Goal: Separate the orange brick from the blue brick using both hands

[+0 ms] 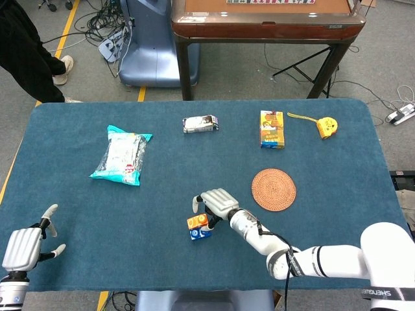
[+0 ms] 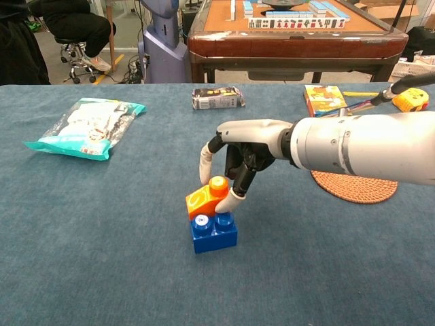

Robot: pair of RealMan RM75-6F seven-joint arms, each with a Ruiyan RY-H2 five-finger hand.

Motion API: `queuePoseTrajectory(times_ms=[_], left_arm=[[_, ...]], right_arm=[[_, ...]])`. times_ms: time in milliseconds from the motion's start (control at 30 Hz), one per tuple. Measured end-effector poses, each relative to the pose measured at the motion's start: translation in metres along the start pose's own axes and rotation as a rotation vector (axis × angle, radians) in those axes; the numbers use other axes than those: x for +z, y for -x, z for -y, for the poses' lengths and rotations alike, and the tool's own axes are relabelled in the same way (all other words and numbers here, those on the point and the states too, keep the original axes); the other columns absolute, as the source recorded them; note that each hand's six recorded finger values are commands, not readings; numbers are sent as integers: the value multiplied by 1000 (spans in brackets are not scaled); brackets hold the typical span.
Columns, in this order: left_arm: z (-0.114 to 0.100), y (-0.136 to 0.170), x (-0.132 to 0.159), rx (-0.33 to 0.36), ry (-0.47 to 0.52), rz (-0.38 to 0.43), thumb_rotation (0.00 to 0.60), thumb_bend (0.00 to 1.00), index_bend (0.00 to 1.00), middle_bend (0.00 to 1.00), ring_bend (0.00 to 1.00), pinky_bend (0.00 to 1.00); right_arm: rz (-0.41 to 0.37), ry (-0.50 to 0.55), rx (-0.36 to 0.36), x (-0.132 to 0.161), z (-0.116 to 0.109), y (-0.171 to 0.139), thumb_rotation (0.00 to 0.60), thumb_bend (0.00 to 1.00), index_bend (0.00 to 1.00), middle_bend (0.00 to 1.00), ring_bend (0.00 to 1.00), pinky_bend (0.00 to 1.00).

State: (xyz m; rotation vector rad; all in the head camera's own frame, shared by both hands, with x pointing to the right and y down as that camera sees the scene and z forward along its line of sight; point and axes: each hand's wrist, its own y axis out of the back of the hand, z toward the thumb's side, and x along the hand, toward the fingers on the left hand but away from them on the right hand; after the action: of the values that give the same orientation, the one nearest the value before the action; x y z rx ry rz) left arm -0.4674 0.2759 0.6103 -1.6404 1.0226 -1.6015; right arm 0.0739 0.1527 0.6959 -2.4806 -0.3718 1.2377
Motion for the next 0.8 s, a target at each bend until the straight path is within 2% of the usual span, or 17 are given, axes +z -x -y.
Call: queuePoseTrajectory(times_ms=[567, 800], left_arm=[[1, 0, 0, -3, 1, 0, 600, 129, 113, 522, 553, 796], [0, -1, 1, 1, 5, 3, 600, 130, 113, 522, 553, 796]], right_arm=[[-1, 6, 36, 2, 4, 6, 600, 431, 556, 1000, 1000, 1000], [0, 23, 51, 2, 2, 4, 600, 529, 599, 1000, 1000, 1000]])
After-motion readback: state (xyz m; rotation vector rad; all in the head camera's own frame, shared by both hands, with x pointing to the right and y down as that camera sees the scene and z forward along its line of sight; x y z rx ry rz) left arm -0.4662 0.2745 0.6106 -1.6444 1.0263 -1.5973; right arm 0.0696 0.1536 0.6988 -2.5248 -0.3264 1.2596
